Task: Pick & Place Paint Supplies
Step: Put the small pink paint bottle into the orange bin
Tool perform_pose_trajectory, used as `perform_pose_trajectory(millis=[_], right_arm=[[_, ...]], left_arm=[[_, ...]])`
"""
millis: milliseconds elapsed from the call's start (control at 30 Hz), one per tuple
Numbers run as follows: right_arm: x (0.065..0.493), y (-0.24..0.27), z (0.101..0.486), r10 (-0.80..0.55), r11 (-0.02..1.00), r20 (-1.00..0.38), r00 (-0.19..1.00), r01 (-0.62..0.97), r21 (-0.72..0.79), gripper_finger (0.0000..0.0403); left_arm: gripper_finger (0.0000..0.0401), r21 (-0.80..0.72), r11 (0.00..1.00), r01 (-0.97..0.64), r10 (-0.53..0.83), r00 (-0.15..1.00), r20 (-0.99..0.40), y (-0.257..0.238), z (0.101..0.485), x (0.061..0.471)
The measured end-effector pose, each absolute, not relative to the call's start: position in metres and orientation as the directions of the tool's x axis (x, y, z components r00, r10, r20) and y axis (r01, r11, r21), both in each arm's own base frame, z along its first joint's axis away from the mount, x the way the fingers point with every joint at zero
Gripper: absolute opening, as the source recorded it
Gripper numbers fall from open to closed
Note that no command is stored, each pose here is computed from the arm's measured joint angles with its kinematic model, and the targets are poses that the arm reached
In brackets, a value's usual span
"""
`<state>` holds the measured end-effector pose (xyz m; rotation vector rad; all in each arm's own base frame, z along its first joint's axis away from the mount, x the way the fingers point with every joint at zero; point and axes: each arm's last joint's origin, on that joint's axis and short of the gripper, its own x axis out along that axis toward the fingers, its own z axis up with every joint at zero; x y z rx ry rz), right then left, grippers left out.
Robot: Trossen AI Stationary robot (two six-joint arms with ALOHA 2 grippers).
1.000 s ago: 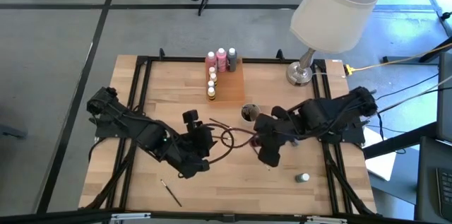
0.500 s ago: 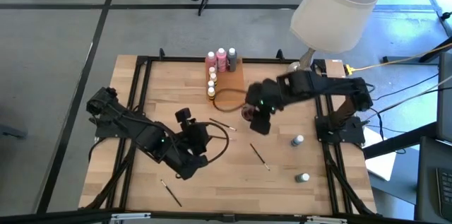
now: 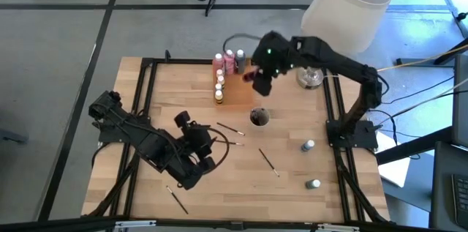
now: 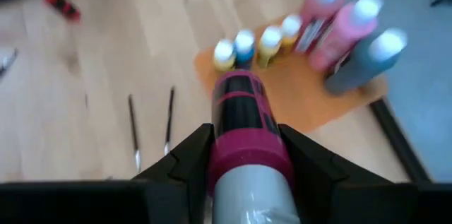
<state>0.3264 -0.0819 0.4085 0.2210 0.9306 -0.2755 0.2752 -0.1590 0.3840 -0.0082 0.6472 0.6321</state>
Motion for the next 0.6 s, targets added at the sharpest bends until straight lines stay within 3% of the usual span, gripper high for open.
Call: perform_pose_trajectory(millis=[200,600], right_arm=[[0.340,-0.114,0.396,-0.132,0.942,-0.792,0.596,0.324,0.086,0.0141],[0.374,-0.150,0.329,-0.156,0.950,-0.904,0.398,0.311,-0.027,0.0141]], left_arm=[[0.0184,0.183,0.784,-0.593,0.580,0.597,-0.555,-0.154,0.383,0.275],[0.0184,0.182,0.764,-0.619,0.611,0.604,-0.512,-0.151,0.389,0.268]])
